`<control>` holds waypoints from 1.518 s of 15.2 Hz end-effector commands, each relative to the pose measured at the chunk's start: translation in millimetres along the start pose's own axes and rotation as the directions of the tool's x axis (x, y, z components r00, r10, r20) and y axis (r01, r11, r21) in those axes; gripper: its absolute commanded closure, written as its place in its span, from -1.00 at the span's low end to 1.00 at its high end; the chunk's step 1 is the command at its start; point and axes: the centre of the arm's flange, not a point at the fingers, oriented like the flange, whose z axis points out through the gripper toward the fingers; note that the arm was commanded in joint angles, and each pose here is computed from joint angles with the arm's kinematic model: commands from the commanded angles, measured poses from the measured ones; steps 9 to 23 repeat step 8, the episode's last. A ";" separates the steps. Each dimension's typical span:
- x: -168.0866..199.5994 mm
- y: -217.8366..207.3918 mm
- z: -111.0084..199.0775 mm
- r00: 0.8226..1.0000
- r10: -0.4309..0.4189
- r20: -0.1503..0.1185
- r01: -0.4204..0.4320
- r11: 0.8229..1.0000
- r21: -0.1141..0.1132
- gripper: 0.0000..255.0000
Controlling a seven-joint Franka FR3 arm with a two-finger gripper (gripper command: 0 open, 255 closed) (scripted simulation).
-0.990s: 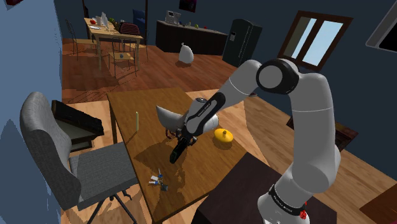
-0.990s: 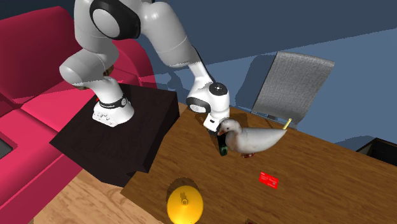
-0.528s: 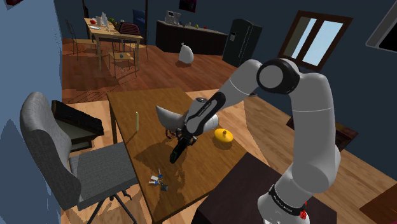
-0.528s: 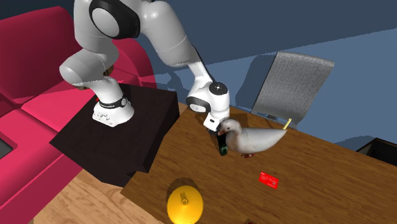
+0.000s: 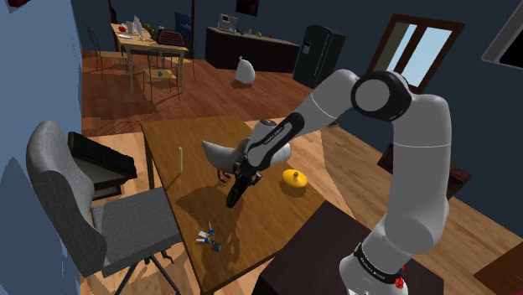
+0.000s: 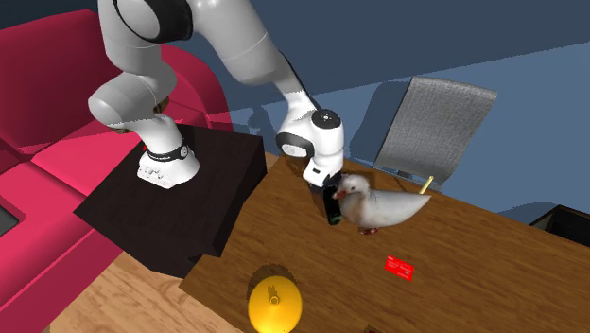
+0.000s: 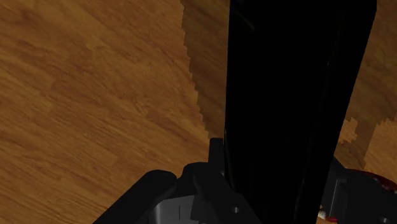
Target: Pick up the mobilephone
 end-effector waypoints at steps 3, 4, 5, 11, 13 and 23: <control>-1.1 -2.7 -20.4 1.000 0.000 -0.001 0.000 1.000 0.001 1.00; -1.2 -3.4 -25.6 1.000 0.000 -0.001 0.000 1.000 0.001 1.00; -1.4 -4.2 -30.9 1.000 0.000 -0.001 0.000 1.000 0.001 1.00; -1.6 -5.0 -36.9 1.000 0.000 -0.001 0.000 1.000 0.001 1.00; -1.6 -5.0 -36.9 1.000 0.000 -0.001 0.000 1.000 0.001 1.00; -1.6 -5.0 -36.9 1.000 0.000 -0.001 0.000 1.000 0.001 1.00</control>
